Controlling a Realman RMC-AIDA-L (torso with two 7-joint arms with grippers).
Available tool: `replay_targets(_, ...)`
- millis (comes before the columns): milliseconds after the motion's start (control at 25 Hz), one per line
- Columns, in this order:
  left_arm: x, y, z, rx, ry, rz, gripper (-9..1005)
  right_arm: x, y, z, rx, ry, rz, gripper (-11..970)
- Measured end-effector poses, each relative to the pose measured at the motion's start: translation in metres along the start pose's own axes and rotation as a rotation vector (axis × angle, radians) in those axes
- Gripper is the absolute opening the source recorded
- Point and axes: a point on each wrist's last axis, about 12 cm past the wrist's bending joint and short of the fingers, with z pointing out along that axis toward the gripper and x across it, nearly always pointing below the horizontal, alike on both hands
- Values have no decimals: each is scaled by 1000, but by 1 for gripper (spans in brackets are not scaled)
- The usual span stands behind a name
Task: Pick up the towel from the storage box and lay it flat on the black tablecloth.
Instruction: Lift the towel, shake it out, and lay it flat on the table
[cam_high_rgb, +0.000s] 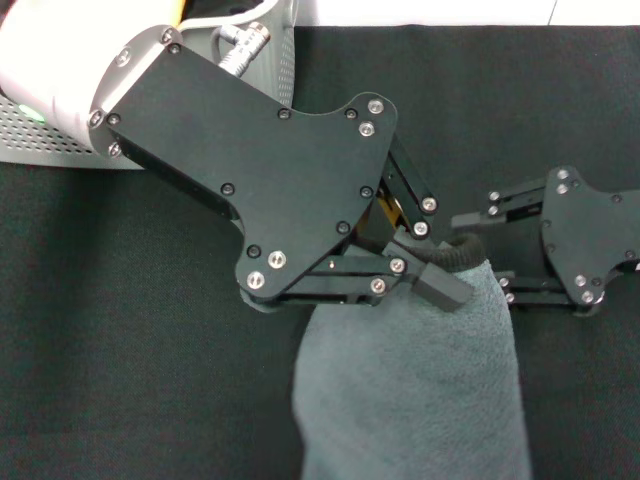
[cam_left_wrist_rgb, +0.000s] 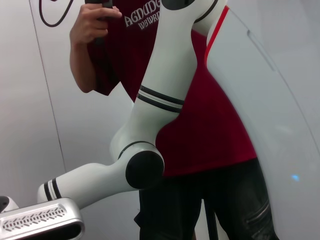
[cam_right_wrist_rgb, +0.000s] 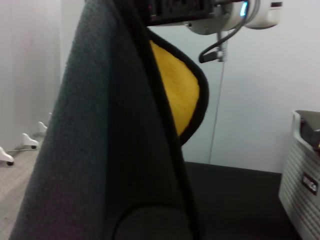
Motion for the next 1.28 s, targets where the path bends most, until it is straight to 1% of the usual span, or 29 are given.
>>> replay_targets(160, 0, 0, 0, -3, -1, 1, 1, -1, 1, 8, -20, -8, -3, 388)
replay_targets(360, 1, -2, -5, -34, -14, 8, 1, -2, 2, 17, -60, -6, -15, 368)
replay_targets(480, 1, -2, -5, -42, -18, 14, 2, -2, 2, 20, -71, -6, -18, 375)
replay_targets(920, 2, -2, -2, -38, -26, 12, 2, 0, 1, 21, -51, -11, -35, 235)
replay_targets(1280, 3, -2, -1, -38, -28, 12, 2, 0, -7, 29, -61, -23, -37, 201)
